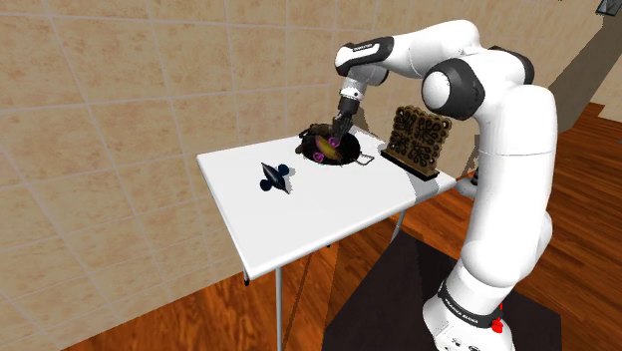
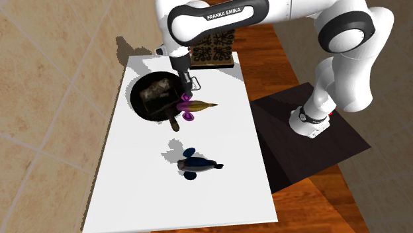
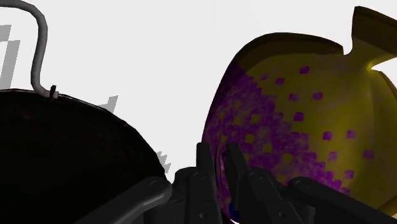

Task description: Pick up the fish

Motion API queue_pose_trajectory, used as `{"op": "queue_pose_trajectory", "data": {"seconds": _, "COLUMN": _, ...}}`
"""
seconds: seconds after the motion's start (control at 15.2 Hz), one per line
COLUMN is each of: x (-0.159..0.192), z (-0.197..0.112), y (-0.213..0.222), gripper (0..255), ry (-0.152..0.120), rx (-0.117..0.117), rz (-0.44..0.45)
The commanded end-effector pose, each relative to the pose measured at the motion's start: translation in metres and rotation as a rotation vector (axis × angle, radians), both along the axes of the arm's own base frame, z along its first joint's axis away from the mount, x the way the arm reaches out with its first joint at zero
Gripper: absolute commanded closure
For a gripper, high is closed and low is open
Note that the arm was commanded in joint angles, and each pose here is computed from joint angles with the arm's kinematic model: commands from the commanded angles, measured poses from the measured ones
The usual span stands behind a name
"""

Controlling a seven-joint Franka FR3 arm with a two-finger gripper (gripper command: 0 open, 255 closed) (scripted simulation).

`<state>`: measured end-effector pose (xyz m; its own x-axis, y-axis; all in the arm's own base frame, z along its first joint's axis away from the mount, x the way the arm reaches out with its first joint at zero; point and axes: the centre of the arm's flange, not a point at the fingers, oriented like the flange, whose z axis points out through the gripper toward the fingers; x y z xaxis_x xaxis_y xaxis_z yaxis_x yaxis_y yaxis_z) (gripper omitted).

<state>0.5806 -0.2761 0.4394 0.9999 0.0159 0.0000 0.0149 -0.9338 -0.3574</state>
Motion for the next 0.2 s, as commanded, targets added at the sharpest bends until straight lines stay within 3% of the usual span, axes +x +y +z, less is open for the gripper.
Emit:
{"op": "queue_pose_trajectory", "data": {"seconds": 0.0, "x": -0.0003, "z": 0.011, "y": -0.0001, "gripper": 255, "ry": -0.001, "rx": 0.0, "rz": 0.0}}
{"op": "queue_pose_trajectory", "data": {"seconds": 0.13, "x": -0.0004, "z": 0.0118, "y": -0.0001, "gripper": 255, "ry": -0.001, "rx": 0.0, "rz": 0.0}}
